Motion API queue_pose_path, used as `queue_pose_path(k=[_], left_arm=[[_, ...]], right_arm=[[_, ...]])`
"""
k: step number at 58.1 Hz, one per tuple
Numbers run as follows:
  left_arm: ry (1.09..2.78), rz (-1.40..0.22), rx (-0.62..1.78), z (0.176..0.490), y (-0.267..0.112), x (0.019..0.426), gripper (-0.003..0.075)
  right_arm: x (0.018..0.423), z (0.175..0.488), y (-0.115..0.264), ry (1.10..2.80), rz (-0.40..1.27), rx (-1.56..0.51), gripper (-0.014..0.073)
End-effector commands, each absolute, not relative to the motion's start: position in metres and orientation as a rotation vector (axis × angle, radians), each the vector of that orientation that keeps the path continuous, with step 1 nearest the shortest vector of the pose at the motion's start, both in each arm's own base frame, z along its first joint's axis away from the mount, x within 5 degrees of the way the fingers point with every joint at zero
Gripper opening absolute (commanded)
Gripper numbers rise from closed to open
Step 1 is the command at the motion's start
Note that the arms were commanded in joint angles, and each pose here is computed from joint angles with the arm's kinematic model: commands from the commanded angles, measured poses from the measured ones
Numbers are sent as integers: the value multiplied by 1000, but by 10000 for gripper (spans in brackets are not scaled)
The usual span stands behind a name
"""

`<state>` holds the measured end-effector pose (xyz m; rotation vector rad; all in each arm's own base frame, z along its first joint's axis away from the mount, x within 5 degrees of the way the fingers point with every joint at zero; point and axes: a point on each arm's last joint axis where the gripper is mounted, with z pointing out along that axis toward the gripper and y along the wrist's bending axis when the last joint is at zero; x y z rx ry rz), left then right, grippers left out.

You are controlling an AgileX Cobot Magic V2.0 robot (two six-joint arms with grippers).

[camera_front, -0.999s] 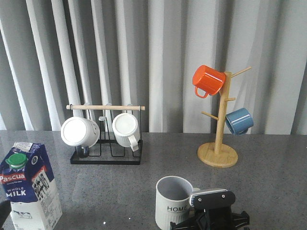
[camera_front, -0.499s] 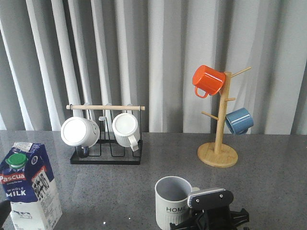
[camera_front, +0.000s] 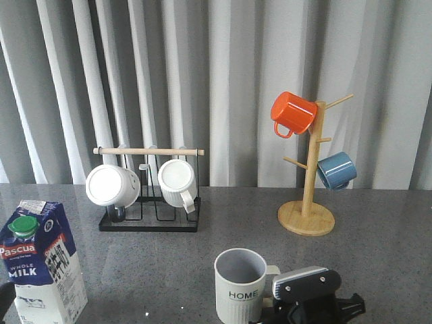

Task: Place milk next to cup
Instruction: 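Open the right gripper and withdraw it from the mug, then lower the left gripper around the Pascual milk carton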

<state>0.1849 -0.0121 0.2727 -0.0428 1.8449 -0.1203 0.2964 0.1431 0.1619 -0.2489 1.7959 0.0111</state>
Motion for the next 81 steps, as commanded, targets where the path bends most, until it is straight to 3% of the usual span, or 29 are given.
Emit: queue_pose_path(k=[1,14,32,54,67,78,81], left_arm=[[1737,-137,-49,291,-13,189,552],[1737,-137,-49,291,-13,189,552],[1737,-137,-49,291,-13,189,552],[1737,-137,-49,291,-13,189,552],[1737,-137,-49,291,-13,189,552],[1737,-137,-49,291,-13,189,552],[1737,-137,-49,291,-13,189,552]], right_arm=[[287,190,135,1623,13,-214,312],[257,197,125,1598,79,-288,312],[233,245,113,1509,146,-294,312],[238,297,45,1557,33,-278,302],[211,332,-1,1474,-11,-51,174],[187,339,-13,1536,-102,-28,-15],[183,338,-13,1555,-105,-23,-13]])
